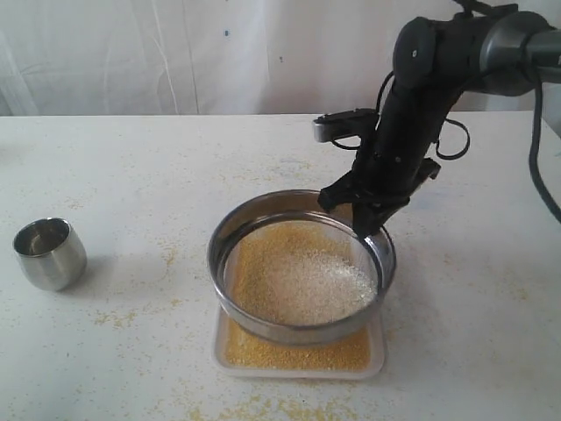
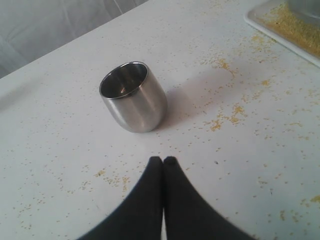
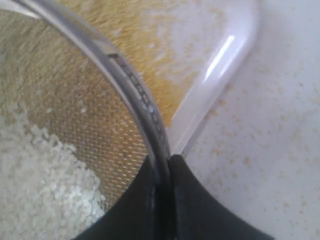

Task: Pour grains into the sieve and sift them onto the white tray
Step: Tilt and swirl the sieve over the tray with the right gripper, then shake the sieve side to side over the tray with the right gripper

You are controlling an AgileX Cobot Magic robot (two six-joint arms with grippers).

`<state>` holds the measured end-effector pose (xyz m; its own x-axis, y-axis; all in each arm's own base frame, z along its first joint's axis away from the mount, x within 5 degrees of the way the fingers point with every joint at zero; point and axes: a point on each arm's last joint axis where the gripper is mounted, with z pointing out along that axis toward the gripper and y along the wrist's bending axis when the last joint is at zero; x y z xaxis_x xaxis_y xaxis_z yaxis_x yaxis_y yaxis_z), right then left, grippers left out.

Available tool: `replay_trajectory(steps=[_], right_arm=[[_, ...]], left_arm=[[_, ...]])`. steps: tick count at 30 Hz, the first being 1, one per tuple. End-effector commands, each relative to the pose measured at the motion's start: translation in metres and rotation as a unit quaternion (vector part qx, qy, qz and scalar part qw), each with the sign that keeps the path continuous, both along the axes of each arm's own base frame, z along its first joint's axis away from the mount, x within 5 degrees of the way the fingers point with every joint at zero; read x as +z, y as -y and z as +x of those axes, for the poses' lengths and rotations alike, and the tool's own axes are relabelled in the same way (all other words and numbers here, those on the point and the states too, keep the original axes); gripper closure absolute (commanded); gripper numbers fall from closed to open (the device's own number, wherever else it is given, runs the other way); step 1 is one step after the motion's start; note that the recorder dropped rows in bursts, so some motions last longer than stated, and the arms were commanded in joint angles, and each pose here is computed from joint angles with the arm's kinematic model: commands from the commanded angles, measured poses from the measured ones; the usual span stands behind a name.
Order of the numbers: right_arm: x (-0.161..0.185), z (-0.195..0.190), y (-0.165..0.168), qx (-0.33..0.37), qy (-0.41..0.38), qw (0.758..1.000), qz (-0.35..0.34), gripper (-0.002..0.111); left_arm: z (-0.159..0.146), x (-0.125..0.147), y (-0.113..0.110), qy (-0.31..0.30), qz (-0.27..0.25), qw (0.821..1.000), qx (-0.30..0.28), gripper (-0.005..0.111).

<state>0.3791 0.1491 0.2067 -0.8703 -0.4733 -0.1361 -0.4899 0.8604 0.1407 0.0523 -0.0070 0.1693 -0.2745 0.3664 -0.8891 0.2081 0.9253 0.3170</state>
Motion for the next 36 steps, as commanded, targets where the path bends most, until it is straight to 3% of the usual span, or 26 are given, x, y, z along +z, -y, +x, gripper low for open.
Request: replay_trajectory(steps=[1, 2, 4, 5, 7, 8, 10, 11, 12, 14, 15, 16, 18, 19, 20, 22, 24, 26, 27, 28, 29, 30, 32, 34, 35, 36], right_arm=[[0.007, -0.016, -0.017, 0.181, -0.027, 0.978, 0.101, 0.108], [0.005, -0.011, -0.014, 0.144, -0.014, 0.986, 0.085, 0.108], [0.003, 0.006, -0.003, -0.088, 0.023, 0.995, 0.036, 0.108], [0.004, 0.003, -0.006, -0.057, 0.011, 0.997, 0.049, 0.108], [0.009, -0.014, -0.022, 0.16, -0.017, 0.979, 0.125, 0.108], [0.009, -0.015, -0.023, 0.177, -0.015, 0.977, 0.12, 0.108], [0.005, 0.005, -0.009, -0.015, 0.038, 0.998, 0.045, 0.108], [0.004, 0.008, -0.003, -0.118, 0.033, 0.992, 0.031, 0.108], [0.005, 0.002, -0.009, -0.053, 0.015, 0.997, 0.048, 0.108], [0.01, -0.019, -0.025, 0.187, -0.025, 0.974, 0.123, 0.108], [0.009, -0.02, -0.025, 0.203, -0.023, 0.971, 0.122, 0.108], [0.006, -0.012, -0.018, 0.141, -0.004, 0.986, 0.084, 0.108], [0.004, 0.008, -0.001, -0.095, 0.038, 0.995, 0.022, 0.108], [0.004, 0.006, -0.001, -0.1, 0.027, 0.994, 0.022, 0.108], [0.006, -0.001, -0.008, -0.014, 0.009, 0.999, 0.049, 0.108], [0.012, -0.019, -0.024, 0.188, -0.023, 0.972, 0.141, 0.108], [0.011, -0.011, -0.02, 0.137, -0.001, 0.983, 0.125, 0.108], [0.009, 0.008, -0.003, -0.065, 0.038, 0.995, 0.067, 0.108], [0.009, 0.008, -0.001, -0.113, 0.03, 0.991, 0.062, 0.108], [0.01, 0.003, -0.006, -0.049, 0.019, 0.996, 0.076, 0.108], [0.015, -0.015, -0.019, 0.141, -0.018, 0.98, 0.141, 0.108], [0.015, -0.019, -0.021, 0.183, -0.019, 0.97, 0.159, 0.108], [0.011, -0.007, -0.011, 0.106, 0.01, 0.988, 0.108, 0.108], [0.009, 0.004, 0.004, -0.092, 0.023, 0.995, 0.036, 0.108], [0.011, -0.005, -0.005, 0.004, -0.001, 0.998, 0.068, 0.108], [0.016, -0.019, -0.019, 0.166, -0.025, 0.975, 0.146, 0.108]], left_arm=[[0.0, -0.001, 0.0, 0.0, -0.003, 1.0, -0.002, 0.106], [0.0, -0.001, 0.0, 0.0, -0.003, 1.0, -0.002, 0.106], [0.0, -0.001, 0.0, 0.0, -0.003, 1.0, -0.002, 0.106], [0.0, -0.001, 0.0, 0.0, -0.003, 1.0, -0.002, 0.106], [0.0, -0.001, 0.0, 0.0, -0.003, 1.0, -0.002, 0.106], [0.0, -0.001, 0.0, 0.0, -0.003, 1.0, -0.002, 0.106], [0.0, -0.001, 0.0, 0.0, -0.003, 1.0, -0.002, 0.106], [0.0, -0.001, 0.0, 0.0, -0.003, 1.0, -0.002, 0.106], [0.0, -0.001, 0.0, 0.0, -0.003, 1.0, -0.002, 0.106], [0.0, -0.001, 0.0, 0.0, -0.003, 1.0, -0.002, 0.106], [0.0, -0.001, 0.0, 0.0, -0.003, 1.0, -0.002, 0.106], [0.0, -0.001, 0.0, 0.0, -0.003, 1.0, -0.002, 0.106], [0.0, -0.001, 0.0, 0.0, -0.003, 1.0, -0.002, 0.106], [0.0, -0.001, 0.0, 0.0, -0.003, 1.0, -0.002, 0.106], [0.0, -0.001, 0.0, 0.0, -0.003, 1.0, -0.002, 0.106], [0.0, -0.001, 0.0, 0.0, -0.003, 1.0, -0.002, 0.106], [0.0, -0.001, 0.0, 0.0, -0.003, 1.0, -0.002, 0.106], [0.0, -0.001, 0.0, 0.0, -0.003, 1.0, -0.002, 0.106], [0.0, -0.001, 0.0, 0.0, -0.003, 1.0, -0.002, 0.106], [0.0, -0.001, 0.0, 0.0, -0.003, 1.0, -0.002, 0.106], [0.0, -0.001, 0.0, 0.0, -0.003, 1.0, -0.002, 0.106], [0.0, -0.001, 0.0, 0.0, -0.003, 1.0, -0.002, 0.106], [0.0, -0.001, 0.0, 0.0, -0.003, 1.0, -0.002, 0.106], [0.0, -0.001, 0.0, 0.0, -0.003, 1.0, -0.002, 0.106], [0.0, -0.001, 0.0, 0.0, -0.003, 1.0, -0.002, 0.106], [0.0, -0.001, 0.0, 0.0, -0.003, 1.0, -0.002, 0.106]])
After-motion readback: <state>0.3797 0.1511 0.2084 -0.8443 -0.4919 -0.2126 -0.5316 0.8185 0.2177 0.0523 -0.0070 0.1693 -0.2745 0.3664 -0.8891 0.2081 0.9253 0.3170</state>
